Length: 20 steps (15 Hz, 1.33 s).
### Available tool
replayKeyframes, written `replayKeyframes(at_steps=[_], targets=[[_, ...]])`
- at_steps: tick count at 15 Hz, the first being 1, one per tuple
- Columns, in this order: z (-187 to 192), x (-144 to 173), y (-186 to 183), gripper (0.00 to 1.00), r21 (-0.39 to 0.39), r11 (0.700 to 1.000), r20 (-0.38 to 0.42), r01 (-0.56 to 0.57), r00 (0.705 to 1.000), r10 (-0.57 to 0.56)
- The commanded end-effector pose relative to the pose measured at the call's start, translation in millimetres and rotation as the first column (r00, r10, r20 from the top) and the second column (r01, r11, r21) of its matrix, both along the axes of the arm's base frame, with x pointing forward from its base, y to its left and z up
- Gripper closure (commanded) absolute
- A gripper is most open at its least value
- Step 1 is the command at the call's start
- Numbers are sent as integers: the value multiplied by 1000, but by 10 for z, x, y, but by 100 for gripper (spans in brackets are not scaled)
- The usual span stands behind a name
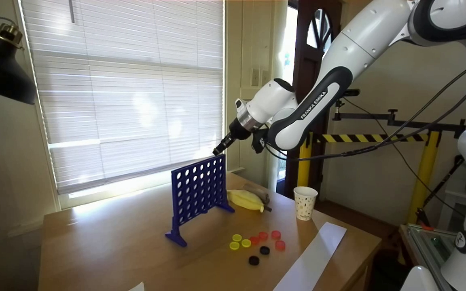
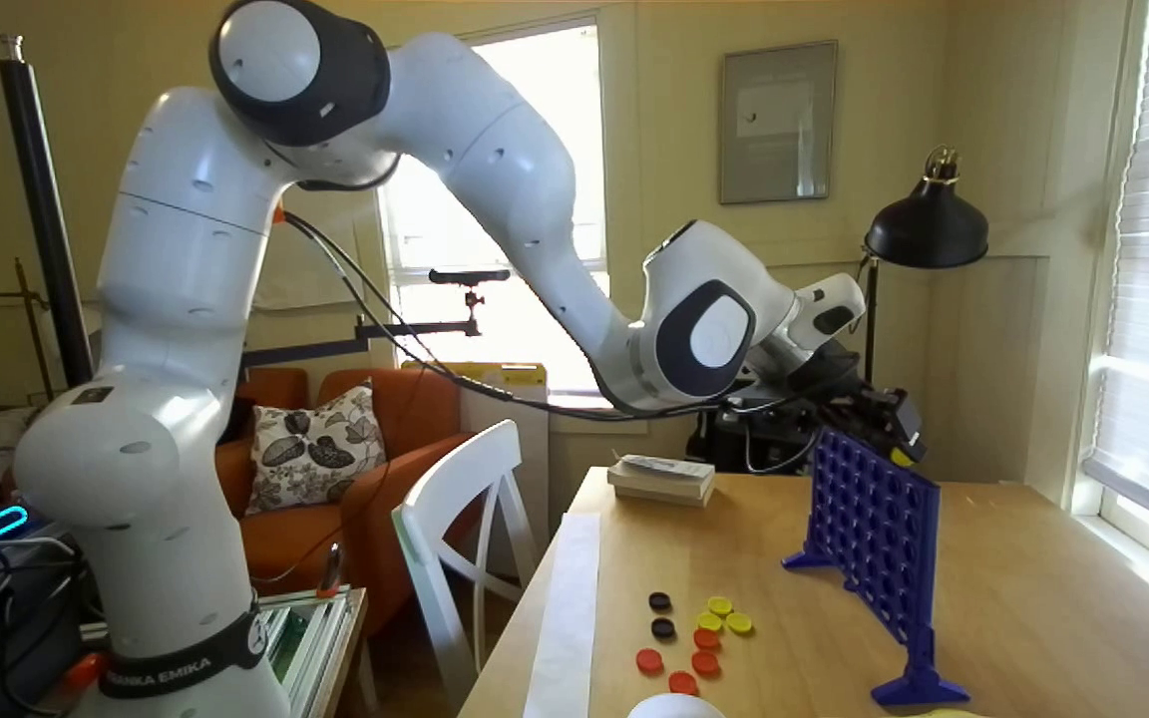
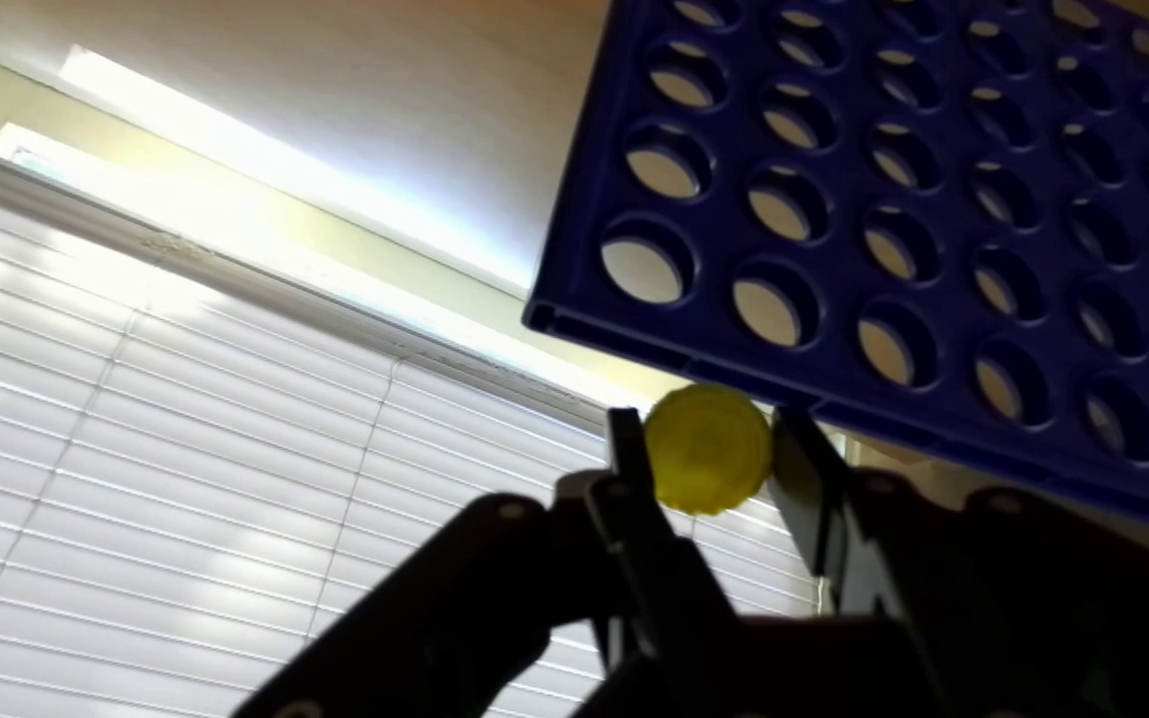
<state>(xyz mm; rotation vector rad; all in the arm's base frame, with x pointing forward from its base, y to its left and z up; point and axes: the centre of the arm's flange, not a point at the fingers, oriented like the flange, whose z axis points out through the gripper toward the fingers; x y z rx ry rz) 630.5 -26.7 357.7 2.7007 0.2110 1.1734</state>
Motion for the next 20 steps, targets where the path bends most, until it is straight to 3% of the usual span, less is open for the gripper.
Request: replayKeyframes(at_steps=[1, 20], targets=[[-30, 121, 33, 90, -3, 1000, 23, -7, 1000, 7], [-106, 172, 126, 90, -14, 1000, 14, -23, 1000, 24]])
